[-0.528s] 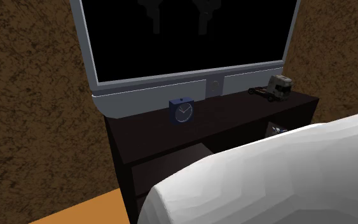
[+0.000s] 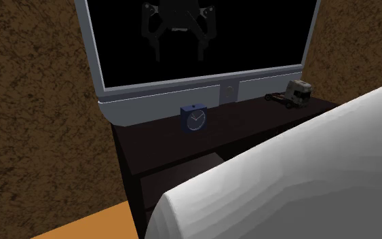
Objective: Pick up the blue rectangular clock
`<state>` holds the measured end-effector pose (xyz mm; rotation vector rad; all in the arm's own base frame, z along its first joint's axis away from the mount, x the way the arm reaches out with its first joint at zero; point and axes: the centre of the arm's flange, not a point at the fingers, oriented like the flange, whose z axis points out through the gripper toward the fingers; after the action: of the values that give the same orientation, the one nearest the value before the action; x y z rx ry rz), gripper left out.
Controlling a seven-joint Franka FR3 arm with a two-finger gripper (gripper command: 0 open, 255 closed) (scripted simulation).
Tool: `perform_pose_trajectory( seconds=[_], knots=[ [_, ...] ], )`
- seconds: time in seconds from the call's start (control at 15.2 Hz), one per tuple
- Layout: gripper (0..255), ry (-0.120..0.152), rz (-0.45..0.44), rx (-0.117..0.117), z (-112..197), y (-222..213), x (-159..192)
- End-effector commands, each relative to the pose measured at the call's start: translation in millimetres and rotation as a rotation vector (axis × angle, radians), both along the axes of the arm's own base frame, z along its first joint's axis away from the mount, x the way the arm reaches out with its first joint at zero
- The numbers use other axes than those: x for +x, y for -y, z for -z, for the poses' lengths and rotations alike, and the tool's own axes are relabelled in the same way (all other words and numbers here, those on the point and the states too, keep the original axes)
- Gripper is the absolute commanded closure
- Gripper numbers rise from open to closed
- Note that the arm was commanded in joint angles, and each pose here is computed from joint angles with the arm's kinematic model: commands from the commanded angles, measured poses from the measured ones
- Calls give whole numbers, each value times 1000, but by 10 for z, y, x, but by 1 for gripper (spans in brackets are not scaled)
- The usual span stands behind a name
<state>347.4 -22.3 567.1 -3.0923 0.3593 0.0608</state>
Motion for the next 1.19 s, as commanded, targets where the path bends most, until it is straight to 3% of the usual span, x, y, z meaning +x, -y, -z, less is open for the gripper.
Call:
perform_pose_trajectory(
  seconds=[0.0,1.12],
  knots=[
    [0,4,60,-3,188,26,194],
    [0,19,545,-28,1608,585,1768]
  ],
)
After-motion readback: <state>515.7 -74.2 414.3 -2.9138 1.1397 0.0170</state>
